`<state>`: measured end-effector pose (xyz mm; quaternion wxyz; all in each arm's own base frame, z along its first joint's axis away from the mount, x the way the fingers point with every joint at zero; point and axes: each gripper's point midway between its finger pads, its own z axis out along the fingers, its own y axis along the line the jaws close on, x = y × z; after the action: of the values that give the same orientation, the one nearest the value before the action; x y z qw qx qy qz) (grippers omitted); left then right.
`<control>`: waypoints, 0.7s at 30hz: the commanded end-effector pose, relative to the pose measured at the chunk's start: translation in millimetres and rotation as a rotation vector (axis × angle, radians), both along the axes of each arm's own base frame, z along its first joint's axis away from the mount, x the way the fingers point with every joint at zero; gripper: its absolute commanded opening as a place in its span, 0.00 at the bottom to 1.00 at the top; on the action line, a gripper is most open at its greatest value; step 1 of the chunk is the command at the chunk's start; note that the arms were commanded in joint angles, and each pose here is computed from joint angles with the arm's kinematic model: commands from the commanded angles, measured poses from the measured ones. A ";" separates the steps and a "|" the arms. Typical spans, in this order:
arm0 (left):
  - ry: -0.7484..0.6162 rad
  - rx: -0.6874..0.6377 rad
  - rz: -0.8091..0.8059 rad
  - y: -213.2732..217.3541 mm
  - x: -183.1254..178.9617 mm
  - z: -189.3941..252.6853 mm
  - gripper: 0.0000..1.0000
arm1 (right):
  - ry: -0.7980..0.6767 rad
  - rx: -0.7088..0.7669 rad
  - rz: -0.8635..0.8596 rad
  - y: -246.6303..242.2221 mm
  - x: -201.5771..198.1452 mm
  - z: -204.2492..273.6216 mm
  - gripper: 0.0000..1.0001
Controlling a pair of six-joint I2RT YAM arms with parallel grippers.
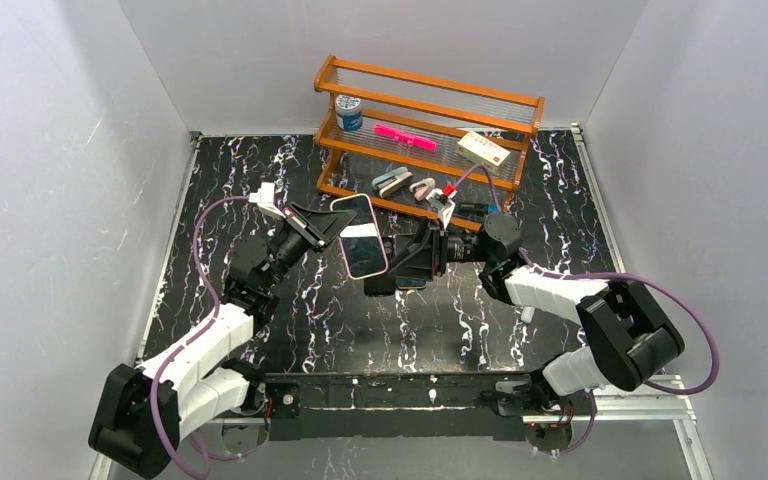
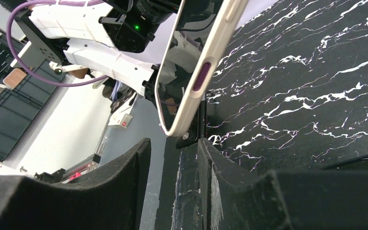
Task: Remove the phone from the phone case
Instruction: Adjust the phone, then remove the phone case from the phone.
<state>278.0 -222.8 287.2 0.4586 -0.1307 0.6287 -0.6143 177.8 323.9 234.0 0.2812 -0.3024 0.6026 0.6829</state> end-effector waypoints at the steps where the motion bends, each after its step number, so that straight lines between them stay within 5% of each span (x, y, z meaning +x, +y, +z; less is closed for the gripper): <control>1: -0.101 -0.119 -0.006 4.7 -7.3 41.5 0.00 | -0.124 0.053 0.040 2.1 -5.4 21.4 0.48; 16: -0.096 -0.154 -0.066 -1.8 -13.0 44.8 0.00 | -0.185 0.079 0.082 10.8 -6.9 35.4 0.39; 21: -0.085 -0.158 -0.092 -5.1 -14.3 45.3 0.00 | -0.202 0.080 0.101 11.7 -9.2 35.2 0.26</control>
<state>272.6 -228.3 304.3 0.4364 -0.1317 0.5997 -0.6577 169.6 331.7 251.1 0.2900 -0.3529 0.5657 0.6865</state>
